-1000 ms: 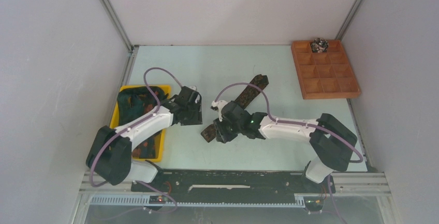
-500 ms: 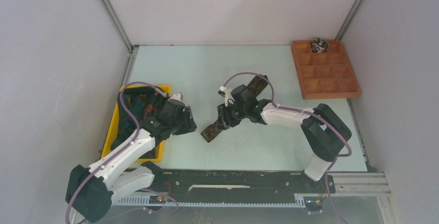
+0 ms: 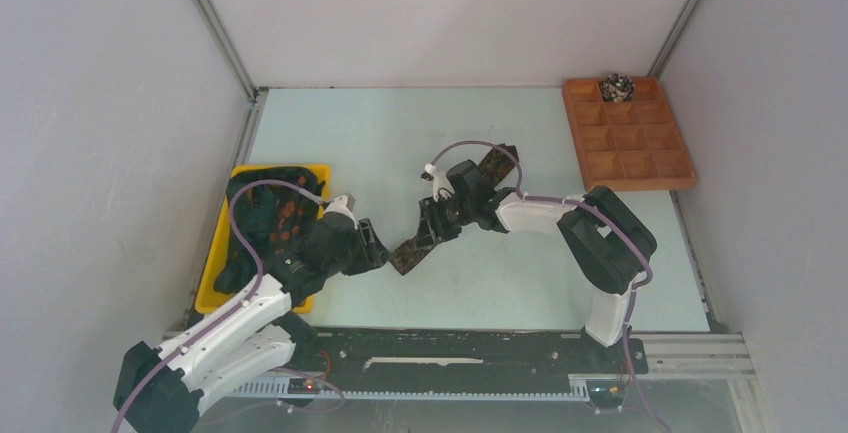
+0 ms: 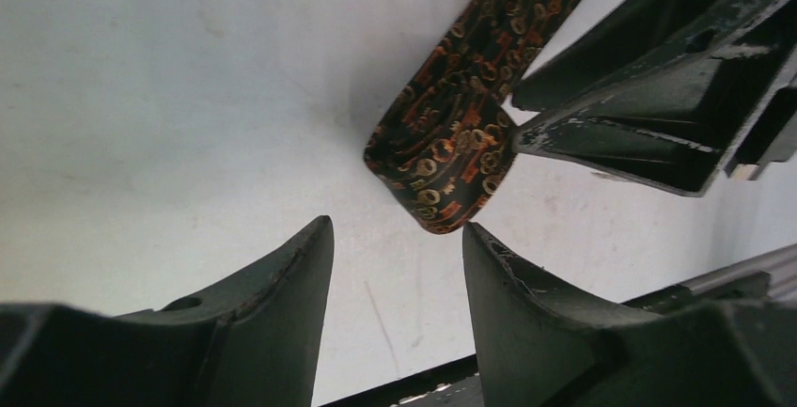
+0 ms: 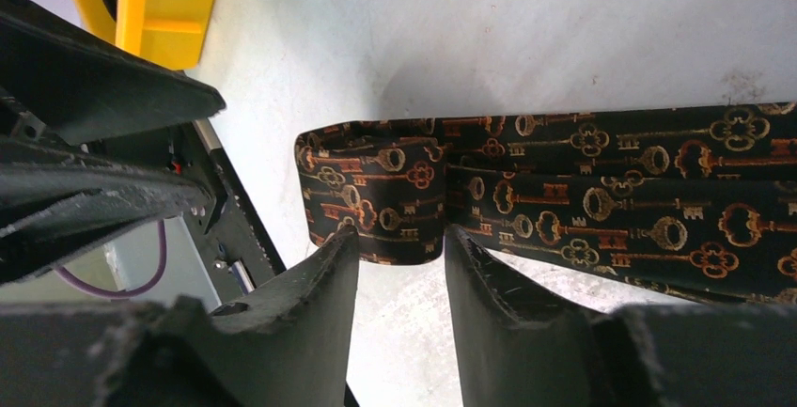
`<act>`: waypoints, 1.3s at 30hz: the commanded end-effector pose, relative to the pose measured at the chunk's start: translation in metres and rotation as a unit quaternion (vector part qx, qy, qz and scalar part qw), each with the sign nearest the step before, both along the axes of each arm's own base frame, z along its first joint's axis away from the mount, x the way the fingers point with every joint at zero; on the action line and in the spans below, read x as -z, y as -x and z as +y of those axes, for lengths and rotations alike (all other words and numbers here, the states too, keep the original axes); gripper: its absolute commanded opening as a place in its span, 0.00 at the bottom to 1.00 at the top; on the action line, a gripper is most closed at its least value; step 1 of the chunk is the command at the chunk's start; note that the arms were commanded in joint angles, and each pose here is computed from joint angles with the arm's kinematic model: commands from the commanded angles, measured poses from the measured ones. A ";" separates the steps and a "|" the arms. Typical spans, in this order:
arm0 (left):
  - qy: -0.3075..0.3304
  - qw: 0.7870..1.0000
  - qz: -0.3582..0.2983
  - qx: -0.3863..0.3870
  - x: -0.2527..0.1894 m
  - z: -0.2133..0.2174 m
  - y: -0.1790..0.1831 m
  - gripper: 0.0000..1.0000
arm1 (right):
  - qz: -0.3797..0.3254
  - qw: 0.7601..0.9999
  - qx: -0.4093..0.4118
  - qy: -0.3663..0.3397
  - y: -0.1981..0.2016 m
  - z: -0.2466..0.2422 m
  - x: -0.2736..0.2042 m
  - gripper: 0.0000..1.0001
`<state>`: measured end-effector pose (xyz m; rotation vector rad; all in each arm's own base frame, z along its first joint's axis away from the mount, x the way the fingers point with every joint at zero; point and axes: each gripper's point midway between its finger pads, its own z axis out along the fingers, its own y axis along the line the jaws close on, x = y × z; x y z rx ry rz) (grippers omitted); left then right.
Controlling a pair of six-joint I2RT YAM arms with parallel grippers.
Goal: Roll the ties
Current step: Roll the tie at the center of the board.
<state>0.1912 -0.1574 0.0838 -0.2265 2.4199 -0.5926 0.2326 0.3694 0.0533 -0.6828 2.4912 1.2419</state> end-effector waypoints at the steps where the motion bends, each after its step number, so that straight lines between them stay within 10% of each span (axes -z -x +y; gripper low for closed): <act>1: 0.056 0.998 -0.030 0.003 -0.018 -0.021 -0.008 0.58 | -0.027 0.998 -0.007 -0.053 -0.014 0.016 -0.030 0.44; 18: 0.082 0.997 -0.013 -0.007 -0.001 -0.028 0.002 0.58 | 0.050 0.998 -0.009 -0.038 -0.006 0.018 0.015 0.20; 39: 0.107 0.993 -0.015 -0.042 0.023 -0.037 -0.011 0.59 | 0.073 0.996 -0.017 -0.038 -0.001 0.024 0.031 0.18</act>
